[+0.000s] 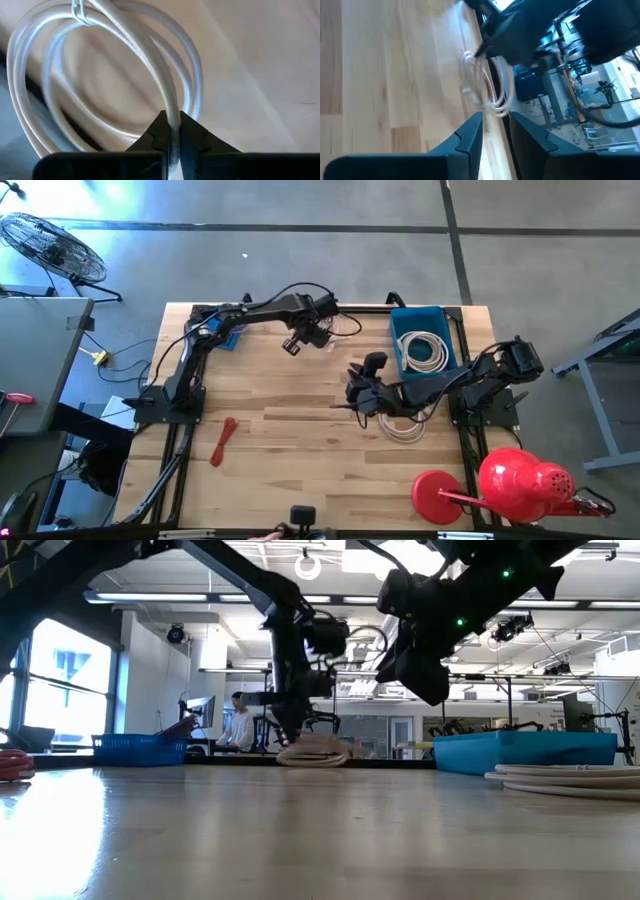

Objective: Pick & Place USB Port
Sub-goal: Put the brown HDMI cable into the right blue bin

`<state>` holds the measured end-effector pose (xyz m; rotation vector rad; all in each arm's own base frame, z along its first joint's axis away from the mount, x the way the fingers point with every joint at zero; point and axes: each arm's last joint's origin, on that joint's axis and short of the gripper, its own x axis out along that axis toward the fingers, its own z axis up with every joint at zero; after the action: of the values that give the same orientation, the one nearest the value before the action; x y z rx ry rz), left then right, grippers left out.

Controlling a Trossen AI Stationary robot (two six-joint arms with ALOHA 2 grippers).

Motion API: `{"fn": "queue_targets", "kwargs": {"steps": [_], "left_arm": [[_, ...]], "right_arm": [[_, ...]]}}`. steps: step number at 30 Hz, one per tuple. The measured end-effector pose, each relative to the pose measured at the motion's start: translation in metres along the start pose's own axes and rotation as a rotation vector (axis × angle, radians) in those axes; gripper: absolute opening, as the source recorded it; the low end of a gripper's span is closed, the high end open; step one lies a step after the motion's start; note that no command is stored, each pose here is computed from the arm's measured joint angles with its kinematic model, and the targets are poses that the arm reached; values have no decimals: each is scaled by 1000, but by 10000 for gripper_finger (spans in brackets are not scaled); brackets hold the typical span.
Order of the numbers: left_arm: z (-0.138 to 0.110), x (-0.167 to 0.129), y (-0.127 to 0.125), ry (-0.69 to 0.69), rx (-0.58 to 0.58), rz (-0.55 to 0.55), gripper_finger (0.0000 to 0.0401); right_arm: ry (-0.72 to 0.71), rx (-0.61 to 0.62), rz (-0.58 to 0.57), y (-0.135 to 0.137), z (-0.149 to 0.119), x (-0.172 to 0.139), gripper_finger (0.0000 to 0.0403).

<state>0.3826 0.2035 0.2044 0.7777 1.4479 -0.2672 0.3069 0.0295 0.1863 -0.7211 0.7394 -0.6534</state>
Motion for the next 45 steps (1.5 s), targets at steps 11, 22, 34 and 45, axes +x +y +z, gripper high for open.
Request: {"fn": "queue_targets", "kwargs": {"steps": [11,22,34,45], "left_arm": [[-39,-84,4,-372,-142,90,7],[-37,-72,-22,-634,-94,63,7],[-34,-61,-27,-689,-112,44,7],[-25,-63,-30,-693,-98,42,7]], "right_arm": [[53,-73,40,-10,-9,17,92],[-171,-42,4,-57,12,12,92],[-219,-51,96,-67,10,5,92],[-196,22,154,-76,0,20,92]]}}
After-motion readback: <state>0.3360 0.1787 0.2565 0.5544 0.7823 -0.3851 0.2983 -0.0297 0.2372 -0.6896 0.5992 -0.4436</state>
